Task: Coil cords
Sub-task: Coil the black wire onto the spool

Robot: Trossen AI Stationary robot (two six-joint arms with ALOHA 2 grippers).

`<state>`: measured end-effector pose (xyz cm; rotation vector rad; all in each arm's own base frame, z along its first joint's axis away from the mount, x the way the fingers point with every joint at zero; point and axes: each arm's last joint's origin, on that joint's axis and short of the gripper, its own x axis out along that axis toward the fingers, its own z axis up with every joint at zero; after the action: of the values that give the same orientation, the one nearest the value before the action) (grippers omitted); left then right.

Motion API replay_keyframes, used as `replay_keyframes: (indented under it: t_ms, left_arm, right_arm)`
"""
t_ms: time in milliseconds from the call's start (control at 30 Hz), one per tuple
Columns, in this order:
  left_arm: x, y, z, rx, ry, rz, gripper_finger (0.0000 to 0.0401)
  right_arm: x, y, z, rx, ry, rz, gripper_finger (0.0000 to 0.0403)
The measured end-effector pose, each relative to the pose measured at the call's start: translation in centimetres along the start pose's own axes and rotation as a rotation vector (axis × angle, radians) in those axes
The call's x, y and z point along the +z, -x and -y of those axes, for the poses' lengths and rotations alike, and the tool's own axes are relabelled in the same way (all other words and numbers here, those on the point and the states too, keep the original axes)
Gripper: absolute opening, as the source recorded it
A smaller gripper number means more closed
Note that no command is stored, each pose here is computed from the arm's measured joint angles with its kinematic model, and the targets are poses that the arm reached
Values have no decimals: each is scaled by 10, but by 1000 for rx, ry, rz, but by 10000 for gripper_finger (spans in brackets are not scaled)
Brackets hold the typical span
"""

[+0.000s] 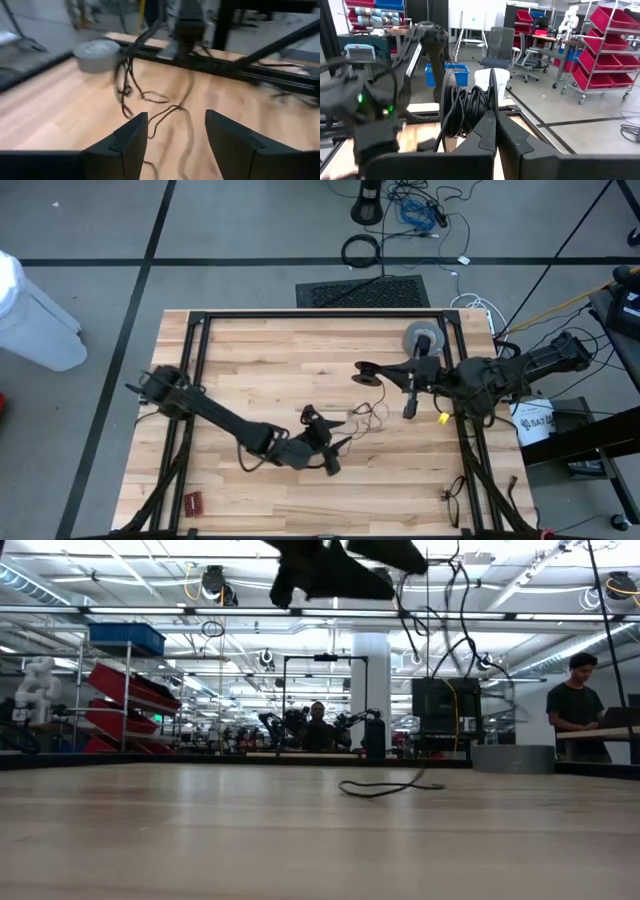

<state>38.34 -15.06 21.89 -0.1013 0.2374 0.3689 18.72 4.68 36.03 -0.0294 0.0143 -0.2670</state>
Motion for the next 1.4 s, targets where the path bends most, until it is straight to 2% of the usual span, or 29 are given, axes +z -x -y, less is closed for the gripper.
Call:
replay_keyframes:
  t_ms: [300, 567, 867, 1067, 1267, 1400]
  left_arm:
    - [-36, -31, 13, -10, 27, 143, 205]
    - [-44, -36, 16, -12, -28, 137, 205]
    - [-49, -37, 15, 3, -145, 94, 205]
    - [-49, -46, 4, 47, -180, 64, 205]
    - [-32, -34, 8, 30, -260, 101, 205]
    - [-21, -35, 2, 32, -312, 111, 205]
  right_arm:
    - [2, 2, 1, 0, 14, 11, 0]
    - [2, 2, 1, 0, 17, 9, 0]
    - [2, 2, 1, 19, 15, 12, 0]
    - [3, 2, -1, 87, 5, 23, 0]
    - [3, 3, -4, 176, 12, 23, 0]
    - [3, 3, -4, 184, 8, 23, 0]
